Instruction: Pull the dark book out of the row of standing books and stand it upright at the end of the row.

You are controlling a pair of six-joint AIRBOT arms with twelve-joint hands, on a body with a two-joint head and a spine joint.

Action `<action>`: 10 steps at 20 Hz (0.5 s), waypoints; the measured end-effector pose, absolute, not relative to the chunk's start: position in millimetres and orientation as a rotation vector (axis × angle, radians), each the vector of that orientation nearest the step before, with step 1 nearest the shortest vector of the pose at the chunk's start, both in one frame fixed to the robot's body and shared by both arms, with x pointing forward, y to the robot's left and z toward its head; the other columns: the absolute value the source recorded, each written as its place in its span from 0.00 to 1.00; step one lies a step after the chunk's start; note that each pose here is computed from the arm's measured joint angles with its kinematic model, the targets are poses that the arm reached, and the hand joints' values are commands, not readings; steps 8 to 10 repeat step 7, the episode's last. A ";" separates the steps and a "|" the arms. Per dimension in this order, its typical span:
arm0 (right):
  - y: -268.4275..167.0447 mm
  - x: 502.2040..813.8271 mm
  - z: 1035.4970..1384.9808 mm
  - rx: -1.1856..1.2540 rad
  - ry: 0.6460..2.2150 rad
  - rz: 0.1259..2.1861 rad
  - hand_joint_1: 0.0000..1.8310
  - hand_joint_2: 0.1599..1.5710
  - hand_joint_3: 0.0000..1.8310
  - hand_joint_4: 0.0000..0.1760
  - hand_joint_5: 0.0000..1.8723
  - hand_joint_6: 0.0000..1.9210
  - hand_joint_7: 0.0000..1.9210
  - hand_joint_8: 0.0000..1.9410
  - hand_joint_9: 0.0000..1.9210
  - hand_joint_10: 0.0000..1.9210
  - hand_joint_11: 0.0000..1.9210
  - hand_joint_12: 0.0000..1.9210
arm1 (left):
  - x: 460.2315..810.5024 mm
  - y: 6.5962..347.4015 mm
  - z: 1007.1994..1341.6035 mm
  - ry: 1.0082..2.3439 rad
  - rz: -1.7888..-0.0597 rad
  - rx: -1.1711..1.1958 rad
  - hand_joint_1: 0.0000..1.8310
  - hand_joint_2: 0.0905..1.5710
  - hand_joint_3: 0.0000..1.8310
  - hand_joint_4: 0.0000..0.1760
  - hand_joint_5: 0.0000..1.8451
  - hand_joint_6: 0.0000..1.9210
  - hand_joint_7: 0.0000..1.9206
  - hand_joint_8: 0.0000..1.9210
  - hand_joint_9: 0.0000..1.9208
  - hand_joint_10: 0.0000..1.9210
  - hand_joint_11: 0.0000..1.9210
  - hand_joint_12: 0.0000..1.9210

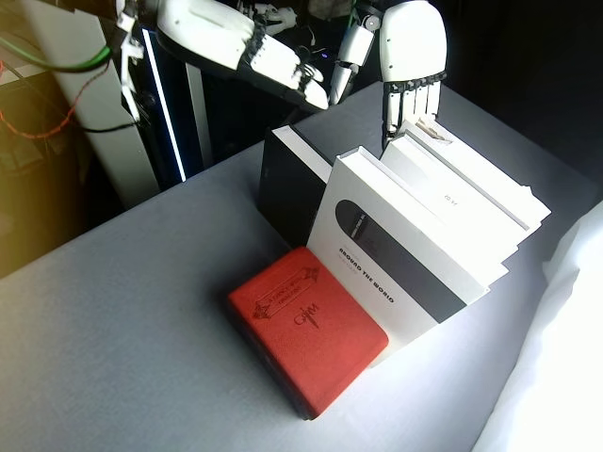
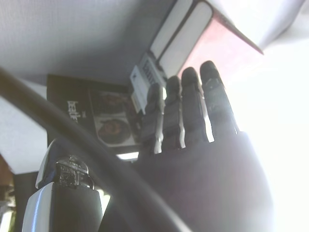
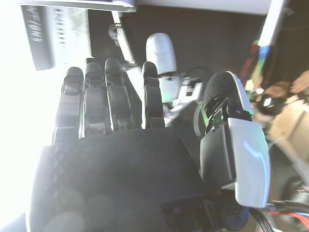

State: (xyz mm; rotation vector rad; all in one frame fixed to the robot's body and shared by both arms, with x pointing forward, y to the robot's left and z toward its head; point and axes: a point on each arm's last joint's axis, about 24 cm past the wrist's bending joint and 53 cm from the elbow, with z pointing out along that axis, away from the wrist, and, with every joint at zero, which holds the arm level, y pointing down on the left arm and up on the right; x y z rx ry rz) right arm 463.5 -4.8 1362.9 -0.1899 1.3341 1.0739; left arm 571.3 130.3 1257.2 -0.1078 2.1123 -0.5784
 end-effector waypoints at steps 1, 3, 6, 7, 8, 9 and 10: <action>-3.6 466.1 1360.0 -0.198 1.353 1.091 0.00 0.72 0.00 0.00 0.08 0.00 0.07 0.00 0.05 0.00 0.00 0.10 | 571.4 130.5 1257.2 2.112 -0.579 -0.109 0.00 0.74 0.00 0.00 0.09 0.00 0.07 0.00 0.07 0.00 0.07 0.01; -0.2 467.5 1358.2 -0.236 1.359 1.121 0.00 0.72 0.00 0.00 0.07 0.00 0.06 0.00 0.04 0.00 0.00 0.11 | 571.3 130.3 1257.4 2.112 -0.580 -0.109 0.00 0.75 0.00 0.00 0.08 0.00 0.06 0.00 0.06 0.00 0.06 0.00; 1.0 465.2 1364.6 -0.281 1.322 1.139 0.00 0.72 0.00 0.00 0.08 0.00 0.06 0.00 0.04 0.00 0.00 0.11 | 571.3 130.3 1257.5 2.112 -0.579 -0.109 0.00 0.75 0.00 0.00 0.08 0.00 0.06 0.00 0.06 0.00 0.05 0.00; 1.0 465.7 1365.2 -0.295 1.314 1.133 0.00 0.72 0.00 0.00 0.09 0.01 0.07 0.00 0.05 0.00 0.00 0.13 | 571.4 130.5 1257.3 2.112 -0.578 -0.108 0.00 0.74 0.00 0.00 0.10 0.00 0.08 0.01 0.07 0.00 0.07 0.01; 1.0 465.7 1365.2 -0.295 1.314 1.133 0.00 0.72 0.00 0.00 0.09 0.01 0.07 0.00 0.05 0.00 0.00 0.13 | 571.4 130.5 1257.3 2.112 -0.578 -0.108 0.00 0.74 0.00 0.00 0.10 0.00 0.08 0.01 0.07 0.00 0.07 0.01; 1.0 465.7 1365.2 -0.295 1.314 1.133 0.00 0.72 0.00 0.00 0.09 0.01 0.07 0.00 0.05 0.00 0.00 0.13 | 571.4 130.5 1257.3 2.112 -0.578 -0.108 0.00 0.74 0.00 0.00 0.10 0.00 0.08 0.01 0.07 0.00 0.07 0.01; 1.0 465.7 1365.2 -0.295 1.314 1.133 0.00 0.72 0.00 0.00 0.09 0.01 0.07 0.00 0.05 0.00 0.00 0.13 | 571.4 130.5 1257.3 2.112 -0.578 -0.108 0.00 0.74 0.00 0.00 0.10 0.00 0.08 0.01 0.07 0.00 0.07 0.01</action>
